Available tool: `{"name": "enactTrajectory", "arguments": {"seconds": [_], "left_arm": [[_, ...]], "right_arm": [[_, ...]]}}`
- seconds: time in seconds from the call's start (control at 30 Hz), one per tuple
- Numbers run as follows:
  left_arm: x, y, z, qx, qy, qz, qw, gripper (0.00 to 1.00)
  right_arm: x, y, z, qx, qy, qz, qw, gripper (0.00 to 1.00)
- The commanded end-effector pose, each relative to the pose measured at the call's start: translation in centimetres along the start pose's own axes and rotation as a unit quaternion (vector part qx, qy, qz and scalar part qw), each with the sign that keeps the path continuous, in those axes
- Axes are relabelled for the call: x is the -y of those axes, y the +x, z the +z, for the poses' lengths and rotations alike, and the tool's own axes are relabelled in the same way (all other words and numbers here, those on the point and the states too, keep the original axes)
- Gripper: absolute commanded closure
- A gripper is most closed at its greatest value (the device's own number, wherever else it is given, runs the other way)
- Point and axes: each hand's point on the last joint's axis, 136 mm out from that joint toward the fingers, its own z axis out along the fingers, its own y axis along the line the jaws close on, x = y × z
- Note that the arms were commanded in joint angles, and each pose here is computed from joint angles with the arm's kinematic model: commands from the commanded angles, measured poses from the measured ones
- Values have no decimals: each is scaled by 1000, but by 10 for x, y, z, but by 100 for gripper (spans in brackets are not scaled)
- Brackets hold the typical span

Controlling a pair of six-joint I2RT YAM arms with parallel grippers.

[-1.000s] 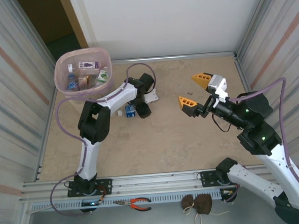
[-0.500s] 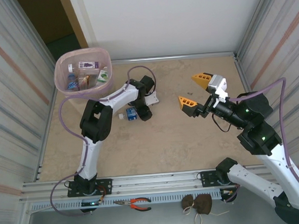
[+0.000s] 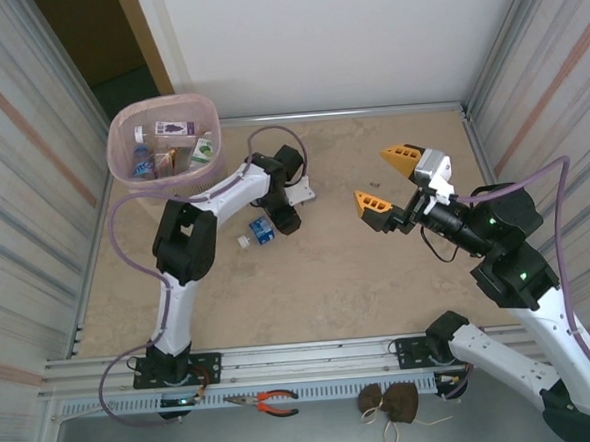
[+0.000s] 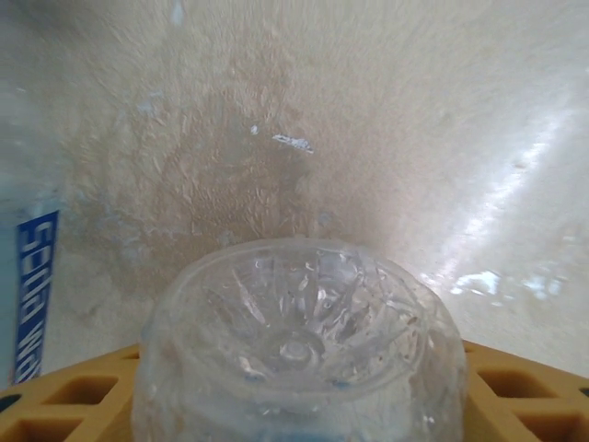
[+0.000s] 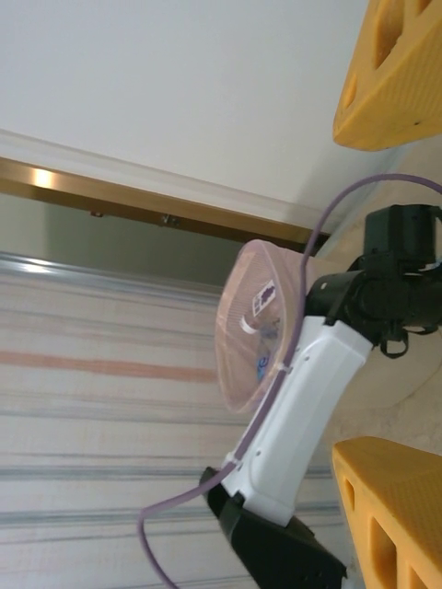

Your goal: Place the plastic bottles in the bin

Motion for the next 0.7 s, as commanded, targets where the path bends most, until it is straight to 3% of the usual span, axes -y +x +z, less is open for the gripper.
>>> {"name": "enactTrajectory", "arguments": {"seconds": [0.0, 0.33, 0.67], "left_arm": [[3, -21, -68, 81, -4, -8, 997, 40], [7, -43, -199, 220, -43, 8, 975, 41], [-1, -19, -342, 341, -104, 22, 934, 43]], "right_arm": [[0, -7, -5, 13, 2, 5, 1000, 20], [-1, -7, -5, 15, -1, 7, 1000, 20], [-2, -5, -4, 16, -4, 7, 1000, 20]]}}
